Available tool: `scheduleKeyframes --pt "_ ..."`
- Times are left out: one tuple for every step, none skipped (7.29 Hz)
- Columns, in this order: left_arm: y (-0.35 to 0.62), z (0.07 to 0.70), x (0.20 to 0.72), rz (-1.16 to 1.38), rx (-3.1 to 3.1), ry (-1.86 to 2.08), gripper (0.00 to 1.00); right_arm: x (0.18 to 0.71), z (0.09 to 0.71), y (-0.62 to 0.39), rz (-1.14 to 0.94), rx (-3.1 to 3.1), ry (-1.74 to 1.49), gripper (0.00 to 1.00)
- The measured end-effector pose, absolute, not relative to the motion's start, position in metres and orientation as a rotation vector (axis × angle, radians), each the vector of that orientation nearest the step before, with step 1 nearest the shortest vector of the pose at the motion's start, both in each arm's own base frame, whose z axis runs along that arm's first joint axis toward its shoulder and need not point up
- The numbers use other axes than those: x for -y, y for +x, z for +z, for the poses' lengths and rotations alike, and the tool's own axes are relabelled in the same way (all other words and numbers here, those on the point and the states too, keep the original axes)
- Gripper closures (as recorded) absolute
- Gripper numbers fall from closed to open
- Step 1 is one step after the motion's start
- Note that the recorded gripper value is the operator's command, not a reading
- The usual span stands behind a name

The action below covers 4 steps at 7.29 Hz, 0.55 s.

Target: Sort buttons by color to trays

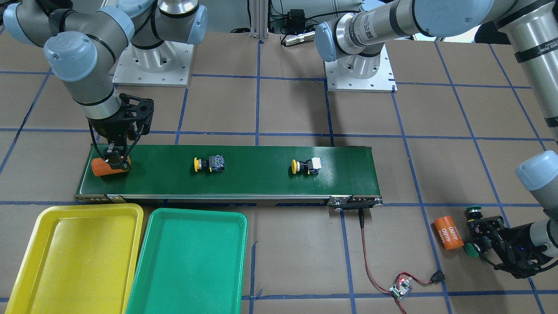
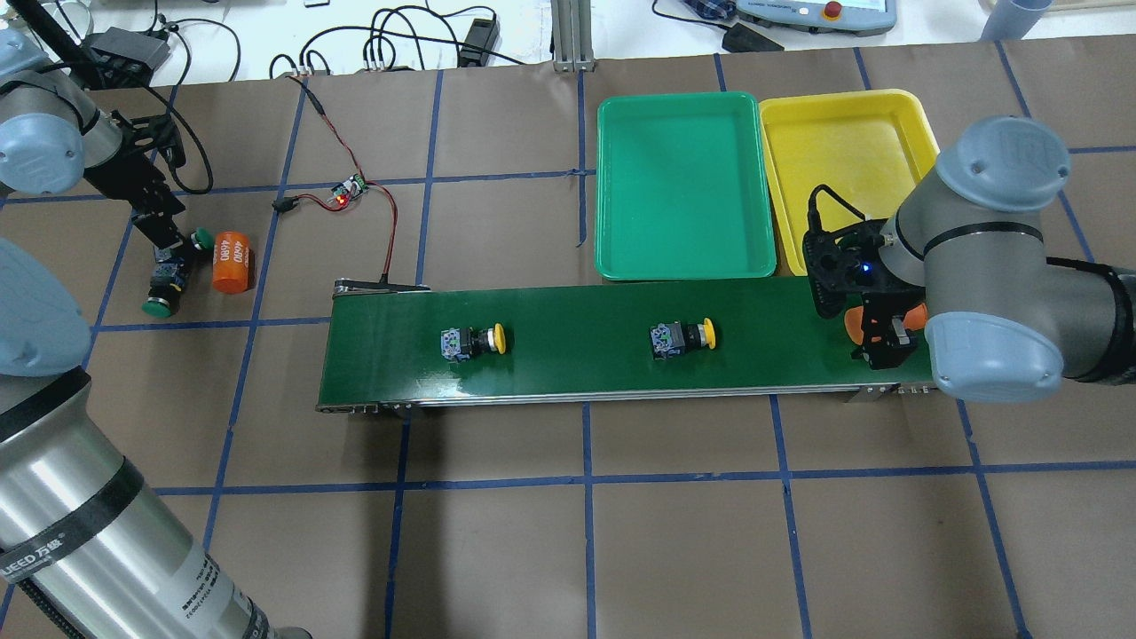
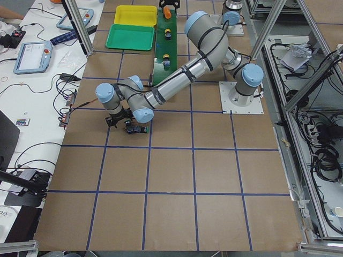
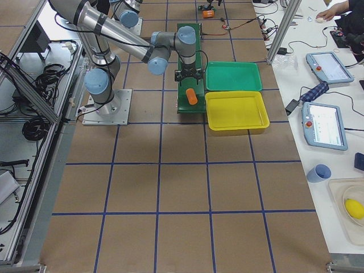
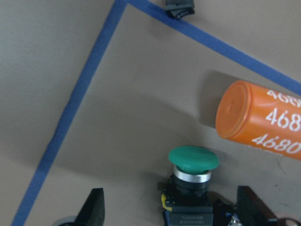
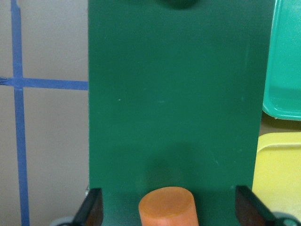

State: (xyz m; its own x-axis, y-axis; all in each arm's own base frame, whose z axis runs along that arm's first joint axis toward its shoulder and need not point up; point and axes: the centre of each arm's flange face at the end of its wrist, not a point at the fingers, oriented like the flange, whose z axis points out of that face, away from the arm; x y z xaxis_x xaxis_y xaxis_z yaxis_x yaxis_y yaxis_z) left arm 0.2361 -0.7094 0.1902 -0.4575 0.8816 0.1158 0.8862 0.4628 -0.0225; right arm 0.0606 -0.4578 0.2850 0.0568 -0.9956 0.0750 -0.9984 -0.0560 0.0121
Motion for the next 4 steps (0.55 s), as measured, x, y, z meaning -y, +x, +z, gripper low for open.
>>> scheduleKeyframes --pt "0.237 0.187 0.708 -0.069 2.591 -1.558 0.00 0.458 0.285 0.061 0.074 2.117 2.239 0.00" --pt "0.236 0.183 0.706 -0.077 2.600 -1.526 0.23 0.460 0.287 0.062 0.078 2.115 2.240 0.00" --pt "0.233 0.176 0.703 -0.087 2.613 -1.487 0.66 0.463 0.291 0.066 0.085 2.111 2.237 0.00" --pt "0.232 0.172 0.700 -0.093 2.621 -1.462 1.00 0.465 0.296 0.070 0.092 2.105 2.233 0.00"
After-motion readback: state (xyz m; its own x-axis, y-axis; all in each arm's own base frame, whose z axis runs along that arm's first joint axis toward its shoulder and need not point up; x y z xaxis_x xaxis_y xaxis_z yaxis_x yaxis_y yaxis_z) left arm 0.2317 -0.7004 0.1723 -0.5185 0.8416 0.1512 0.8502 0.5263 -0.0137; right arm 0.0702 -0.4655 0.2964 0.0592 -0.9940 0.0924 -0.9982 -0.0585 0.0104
